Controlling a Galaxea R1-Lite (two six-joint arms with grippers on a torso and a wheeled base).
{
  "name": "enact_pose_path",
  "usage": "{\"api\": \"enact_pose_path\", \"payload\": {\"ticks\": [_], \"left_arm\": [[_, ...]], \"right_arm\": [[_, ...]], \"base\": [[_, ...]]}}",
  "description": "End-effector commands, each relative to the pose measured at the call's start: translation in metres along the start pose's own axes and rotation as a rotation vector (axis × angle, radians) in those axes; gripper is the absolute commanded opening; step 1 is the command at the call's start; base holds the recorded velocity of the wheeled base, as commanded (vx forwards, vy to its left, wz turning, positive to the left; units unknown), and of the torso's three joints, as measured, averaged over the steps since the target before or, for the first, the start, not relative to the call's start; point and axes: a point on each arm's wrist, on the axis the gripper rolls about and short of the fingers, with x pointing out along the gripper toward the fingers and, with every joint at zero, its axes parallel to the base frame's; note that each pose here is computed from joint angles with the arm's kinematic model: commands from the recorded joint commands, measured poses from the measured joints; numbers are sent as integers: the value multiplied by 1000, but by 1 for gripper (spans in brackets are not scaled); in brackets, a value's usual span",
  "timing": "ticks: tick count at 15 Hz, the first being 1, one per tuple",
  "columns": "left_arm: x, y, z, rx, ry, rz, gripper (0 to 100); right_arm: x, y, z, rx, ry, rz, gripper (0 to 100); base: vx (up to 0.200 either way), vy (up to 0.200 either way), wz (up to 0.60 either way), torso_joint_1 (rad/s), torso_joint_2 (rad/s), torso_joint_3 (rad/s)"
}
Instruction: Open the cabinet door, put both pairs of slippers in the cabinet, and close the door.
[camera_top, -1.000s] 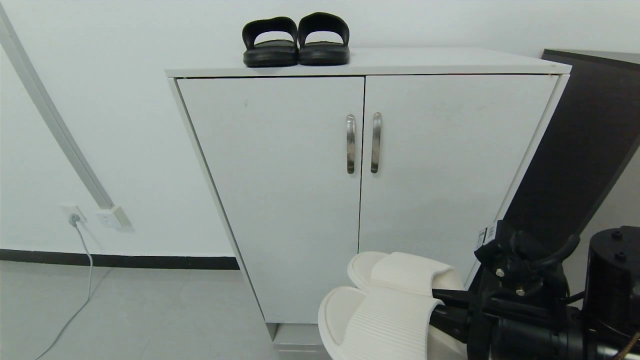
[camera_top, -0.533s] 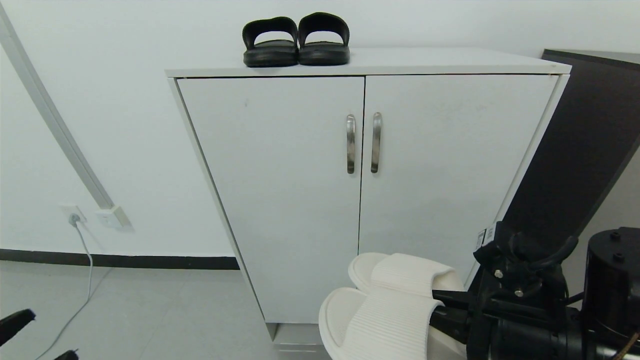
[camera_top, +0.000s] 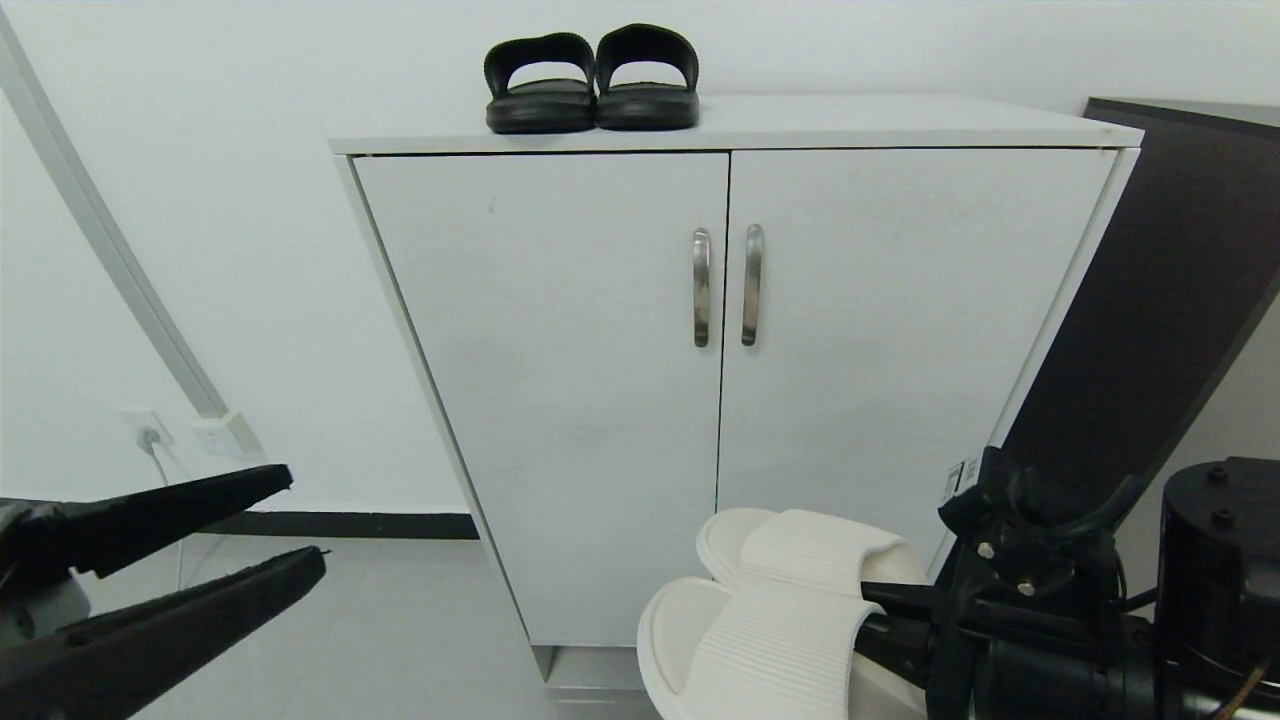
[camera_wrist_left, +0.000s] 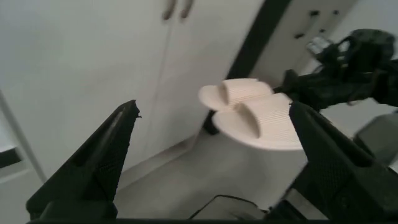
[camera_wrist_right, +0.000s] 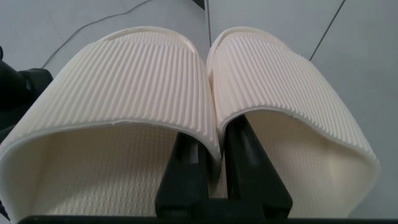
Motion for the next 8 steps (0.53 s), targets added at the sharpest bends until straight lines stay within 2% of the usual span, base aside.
{"api": "enact_pose_path", "payload": {"ticks": [1, 3, 5, 6, 8], "left_arm": [[26, -3, 10, -9, 56, -90, 100], [46, -5, 14, -2, 90, -138, 100], [71, 1, 18, 11, 76, -159, 100], [99, 6, 17, 18, 57, -185, 100], [138, 3, 10, 20, 45, -266, 100]], "right_arm": [[1, 0, -1, 2, 6, -2, 0], [1, -1, -1, 3, 7, -3, 0], [1, -1, -2, 2, 12, -5, 0], [1, -1, -4, 3, 18, -5, 0], [3, -1, -5, 1, 25, -3, 0]], "base": [[0, 0, 0, 0, 0, 0], [0, 0, 0, 0, 0, 0], [0, 0, 0, 0, 0, 0], [0, 0, 0, 0, 0, 0], [0, 0, 0, 0, 0, 0]]}}
